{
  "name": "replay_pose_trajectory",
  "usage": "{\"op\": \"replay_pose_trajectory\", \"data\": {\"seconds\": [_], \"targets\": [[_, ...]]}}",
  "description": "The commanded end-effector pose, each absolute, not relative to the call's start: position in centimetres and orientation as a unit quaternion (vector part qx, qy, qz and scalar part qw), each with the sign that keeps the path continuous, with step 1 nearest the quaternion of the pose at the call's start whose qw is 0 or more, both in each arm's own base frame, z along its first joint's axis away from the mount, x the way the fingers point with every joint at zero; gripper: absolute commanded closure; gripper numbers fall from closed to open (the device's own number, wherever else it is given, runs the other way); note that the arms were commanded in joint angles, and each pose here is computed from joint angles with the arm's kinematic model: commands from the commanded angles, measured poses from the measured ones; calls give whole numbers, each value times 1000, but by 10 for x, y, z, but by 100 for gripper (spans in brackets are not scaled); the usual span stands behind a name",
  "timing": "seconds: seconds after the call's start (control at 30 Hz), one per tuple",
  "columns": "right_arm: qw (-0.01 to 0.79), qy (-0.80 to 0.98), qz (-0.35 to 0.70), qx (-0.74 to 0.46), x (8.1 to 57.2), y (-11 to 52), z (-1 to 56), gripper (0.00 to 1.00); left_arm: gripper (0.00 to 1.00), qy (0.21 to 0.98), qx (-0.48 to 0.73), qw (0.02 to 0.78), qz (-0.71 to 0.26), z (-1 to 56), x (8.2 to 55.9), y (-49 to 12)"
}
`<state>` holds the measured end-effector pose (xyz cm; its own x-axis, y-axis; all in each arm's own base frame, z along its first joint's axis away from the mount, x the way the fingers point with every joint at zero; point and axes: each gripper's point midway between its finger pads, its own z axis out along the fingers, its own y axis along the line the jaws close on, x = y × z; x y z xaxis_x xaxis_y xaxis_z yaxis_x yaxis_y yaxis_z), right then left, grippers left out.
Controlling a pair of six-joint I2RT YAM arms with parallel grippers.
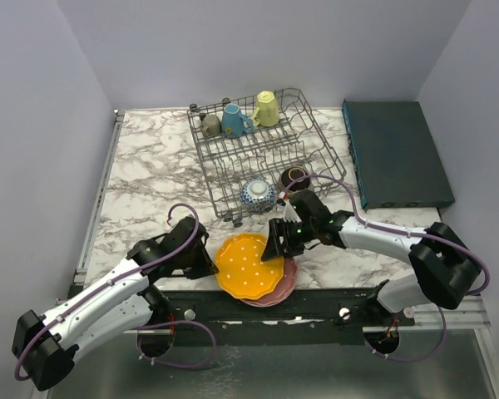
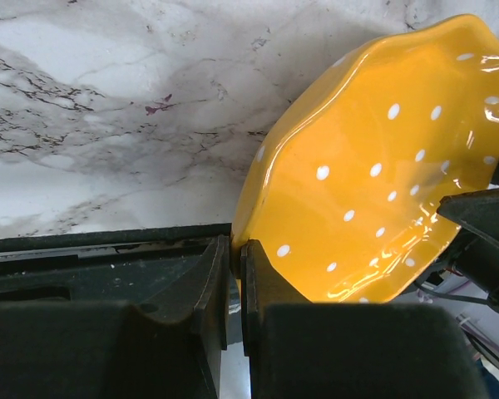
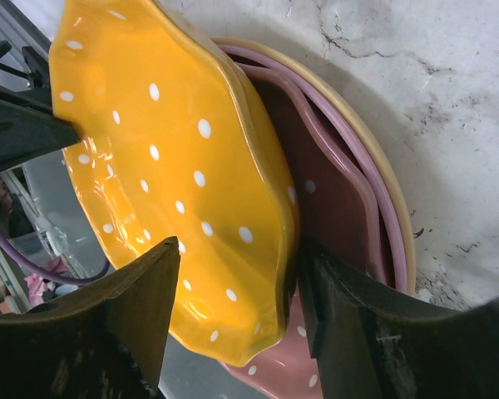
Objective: Load the mixed dishes into the dish rack
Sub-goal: Pick up the plate at the center of the board.
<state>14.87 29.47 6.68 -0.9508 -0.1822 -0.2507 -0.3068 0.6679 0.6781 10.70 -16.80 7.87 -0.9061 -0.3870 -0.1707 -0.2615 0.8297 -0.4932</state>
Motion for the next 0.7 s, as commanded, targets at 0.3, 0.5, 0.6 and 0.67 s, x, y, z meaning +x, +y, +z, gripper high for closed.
{"op": "replay_pose_trajectory", "data": {"seconds": [0.3, 0.5, 0.6, 0.67], "targets": [[77, 902, 407, -125, 141, 301, 63, 41, 100, 939, -190, 123, -257, 70, 111, -180], [73, 885, 445, -117, 137, 309, 71, 47, 100, 939, -191, 125, -257, 66, 113, -181], [70, 880, 455, -114, 136, 311, 73, 50, 100, 939, -192, 125, -257, 65, 114, -182], [69, 879, 458, -112, 135, 312, 74, 51, 100, 939, -192, 125, -256, 64, 114, -182]]}}
